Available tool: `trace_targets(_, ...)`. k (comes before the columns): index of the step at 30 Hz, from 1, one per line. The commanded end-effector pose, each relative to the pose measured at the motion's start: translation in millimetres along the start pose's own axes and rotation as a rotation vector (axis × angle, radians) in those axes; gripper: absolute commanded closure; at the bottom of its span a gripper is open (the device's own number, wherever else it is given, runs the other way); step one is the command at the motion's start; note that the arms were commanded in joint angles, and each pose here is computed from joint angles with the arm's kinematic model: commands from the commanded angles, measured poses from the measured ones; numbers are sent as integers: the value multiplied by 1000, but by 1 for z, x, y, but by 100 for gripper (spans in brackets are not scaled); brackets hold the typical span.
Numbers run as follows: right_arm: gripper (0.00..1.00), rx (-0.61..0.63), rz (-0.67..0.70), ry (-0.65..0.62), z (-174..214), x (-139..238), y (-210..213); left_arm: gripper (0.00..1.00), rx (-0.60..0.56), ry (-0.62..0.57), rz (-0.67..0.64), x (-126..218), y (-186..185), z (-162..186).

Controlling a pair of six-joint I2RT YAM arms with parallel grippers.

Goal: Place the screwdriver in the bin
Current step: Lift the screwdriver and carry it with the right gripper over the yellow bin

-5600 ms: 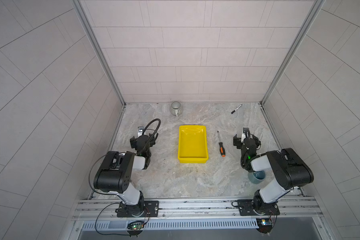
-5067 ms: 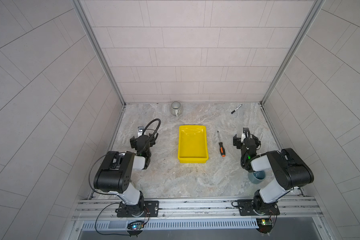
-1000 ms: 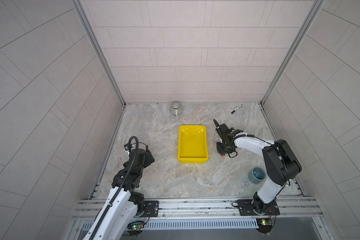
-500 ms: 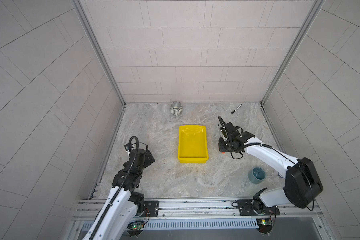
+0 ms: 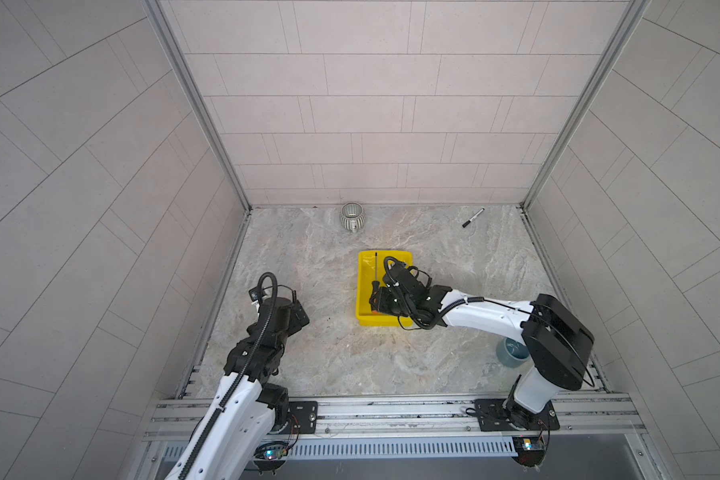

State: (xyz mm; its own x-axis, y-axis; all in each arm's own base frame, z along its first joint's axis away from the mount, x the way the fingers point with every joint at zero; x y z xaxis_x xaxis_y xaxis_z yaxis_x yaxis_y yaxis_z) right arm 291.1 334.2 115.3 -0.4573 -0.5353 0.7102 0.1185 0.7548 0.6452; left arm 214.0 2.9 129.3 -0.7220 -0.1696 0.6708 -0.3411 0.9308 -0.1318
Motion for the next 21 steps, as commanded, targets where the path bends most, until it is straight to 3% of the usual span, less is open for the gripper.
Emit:
trace_targets(1,94,-95,-110,-36,-9,1,30,0,1,1,-1,-1,1,2)
trace_targets(12,91,-125,-75,-34,-8,-13,21,0,0,2,6,-3,-1,1)
trace_targets(21,83,-116,-61,-39,-9,-13,21,0,-6,14,4,-5,-2,3)
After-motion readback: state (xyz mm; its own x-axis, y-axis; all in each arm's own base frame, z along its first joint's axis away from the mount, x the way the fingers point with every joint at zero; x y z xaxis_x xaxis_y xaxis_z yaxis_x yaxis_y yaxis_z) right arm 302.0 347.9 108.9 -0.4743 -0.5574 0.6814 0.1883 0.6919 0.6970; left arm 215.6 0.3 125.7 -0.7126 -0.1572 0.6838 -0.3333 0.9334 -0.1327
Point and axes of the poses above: each gripper's point midway between its finger pads, its own x axis back along the fingers, its own y axis along the line the jaws close on, z = x × y, the point moved 2 cm from there along x, back along the fingers, and after that the axes turned 8 degrees about -x, right-handed, at the moved point
